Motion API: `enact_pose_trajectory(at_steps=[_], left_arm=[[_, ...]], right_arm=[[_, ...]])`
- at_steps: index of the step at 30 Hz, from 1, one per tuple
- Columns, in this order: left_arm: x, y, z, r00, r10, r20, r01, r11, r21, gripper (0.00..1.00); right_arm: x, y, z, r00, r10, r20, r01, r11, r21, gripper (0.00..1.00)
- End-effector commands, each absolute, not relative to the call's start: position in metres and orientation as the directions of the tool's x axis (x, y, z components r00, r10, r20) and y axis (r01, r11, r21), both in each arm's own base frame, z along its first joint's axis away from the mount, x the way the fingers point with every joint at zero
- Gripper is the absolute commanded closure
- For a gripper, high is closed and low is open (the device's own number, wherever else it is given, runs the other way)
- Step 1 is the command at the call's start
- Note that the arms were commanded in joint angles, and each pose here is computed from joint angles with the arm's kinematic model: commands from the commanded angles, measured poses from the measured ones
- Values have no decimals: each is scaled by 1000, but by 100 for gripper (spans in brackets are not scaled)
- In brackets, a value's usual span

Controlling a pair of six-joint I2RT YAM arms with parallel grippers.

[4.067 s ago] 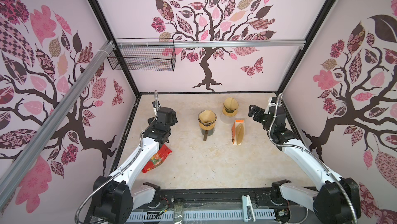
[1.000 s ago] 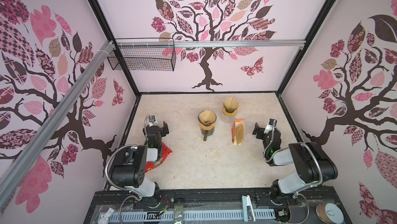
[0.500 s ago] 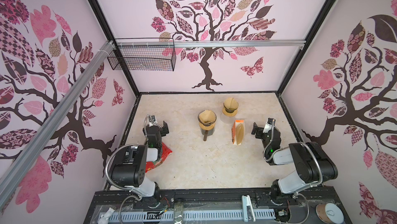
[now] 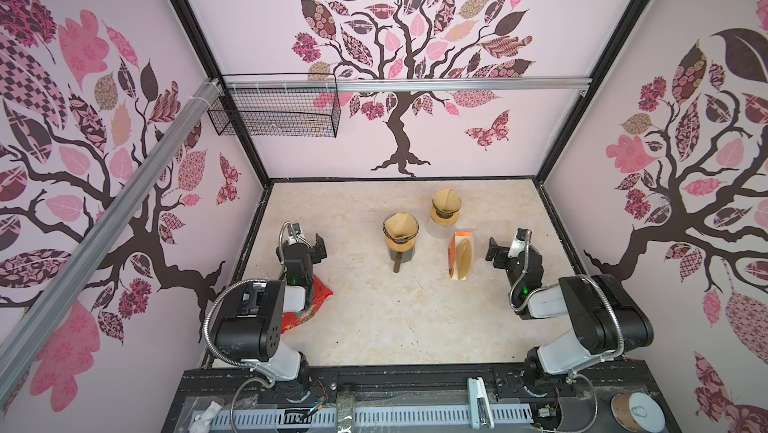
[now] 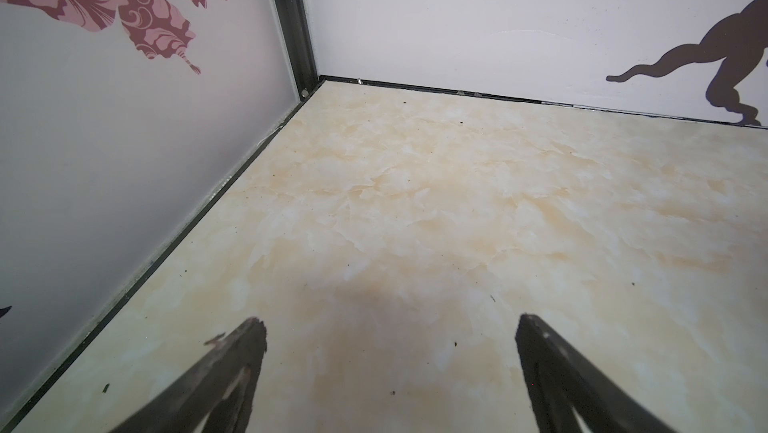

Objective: Place the coffee filter in the dripper

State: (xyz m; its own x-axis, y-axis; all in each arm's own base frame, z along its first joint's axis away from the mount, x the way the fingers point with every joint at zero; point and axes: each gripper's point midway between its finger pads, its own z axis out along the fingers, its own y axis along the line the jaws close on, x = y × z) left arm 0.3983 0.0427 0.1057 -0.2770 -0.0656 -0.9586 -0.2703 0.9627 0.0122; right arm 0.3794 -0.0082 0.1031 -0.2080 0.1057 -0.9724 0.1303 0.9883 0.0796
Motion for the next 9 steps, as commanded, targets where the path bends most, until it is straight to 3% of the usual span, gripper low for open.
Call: enact_pose_trajectory(at_steps=[1,9], left_arm=[[394,43,103,-277,-62,-959,-269,963,15,3],[395,43,103,-280,-63,-958,-269,963,16,3]], right_arm=[[386,-8,112,-186,93,-978,122,990,71,0],[386,-8,111,-187,91,-978,120,990,69,0]])
